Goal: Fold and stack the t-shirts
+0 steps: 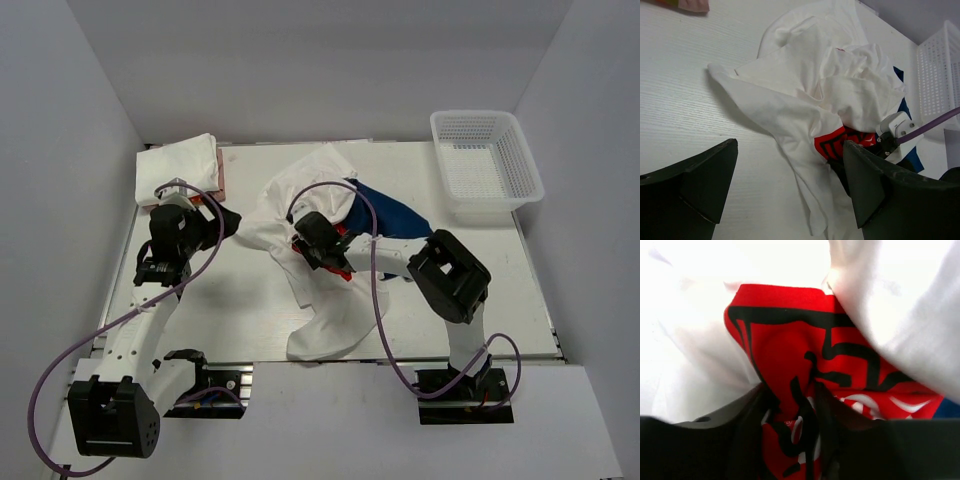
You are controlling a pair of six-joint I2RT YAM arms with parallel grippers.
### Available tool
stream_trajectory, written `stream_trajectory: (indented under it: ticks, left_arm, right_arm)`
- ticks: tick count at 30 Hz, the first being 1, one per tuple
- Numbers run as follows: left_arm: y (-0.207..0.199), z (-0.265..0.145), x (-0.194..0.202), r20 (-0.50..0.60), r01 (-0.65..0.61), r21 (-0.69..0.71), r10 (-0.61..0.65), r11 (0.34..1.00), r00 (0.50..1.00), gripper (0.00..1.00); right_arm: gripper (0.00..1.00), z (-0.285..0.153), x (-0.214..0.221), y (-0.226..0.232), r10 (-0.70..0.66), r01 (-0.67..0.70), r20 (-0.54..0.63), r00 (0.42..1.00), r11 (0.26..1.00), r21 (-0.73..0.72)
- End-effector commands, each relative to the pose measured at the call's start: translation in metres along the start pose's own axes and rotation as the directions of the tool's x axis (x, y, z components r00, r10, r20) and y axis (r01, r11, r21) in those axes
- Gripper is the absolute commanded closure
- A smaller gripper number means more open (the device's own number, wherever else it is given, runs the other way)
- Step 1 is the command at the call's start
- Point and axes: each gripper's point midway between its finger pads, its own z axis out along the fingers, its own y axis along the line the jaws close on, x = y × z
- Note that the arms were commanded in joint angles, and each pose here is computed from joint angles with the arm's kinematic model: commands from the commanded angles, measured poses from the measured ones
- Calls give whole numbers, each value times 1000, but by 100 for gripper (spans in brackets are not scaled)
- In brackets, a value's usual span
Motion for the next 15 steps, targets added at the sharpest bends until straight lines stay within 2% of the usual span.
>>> stream_trajectory:
  ticks: [1,2,3,5,7,8,10,11,13,15]
  left_arm:
    - [5,-2,-4,24,8,-35,-8,999,1000,5]
    - [6,-2,-5,29,9,-43,-7,999,1000,5]
    - [8,-1,-3,21,10,-48,-9,999,1000,5]
    - [8,-1,-3,21,10,-48,-9,999,1000,5]
    - [10,1,1,6,12,-57,-12,998,1000,5]
    - [10,1,1,6,12,-57,-12,998,1000,5]
    - [9,1,2,1,12,-50,-12,999,1000,5]
    - [9,1,2,1,12,-50,-12,999,1000,1]
    - [5,-1,4,-5,11,-21,-11,1000,1000,1]
    - [1,-2,2,6,7,1,-7,1000,1000,1]
  right_arm:
    - [63,5,-20,-2,27,-31,61,998,997,74]
    - [70,3,-30,-3,49,-56,94,994,996,71]
    - [85,2,-33,-5,63,-72,106,992,995,74]
    - [100,-10,-51,-11,81,-94,156,984,992,83]
    - [100,-21,-68,-15,80,-100,198,977,990,96]
    - [100,-44,-97,-24,94,-129,268,959,985,118]
    - [100,-67,-122,-40,111,-170,335,936,973,154]
    - [100,-88,-140,-52,110,-193,389,914,965,180]
    - [100,-135,-179,-69,115,-240,527,842,955,176]
    - [100,-162,-202,-85,105,-279,608,787,939,199]
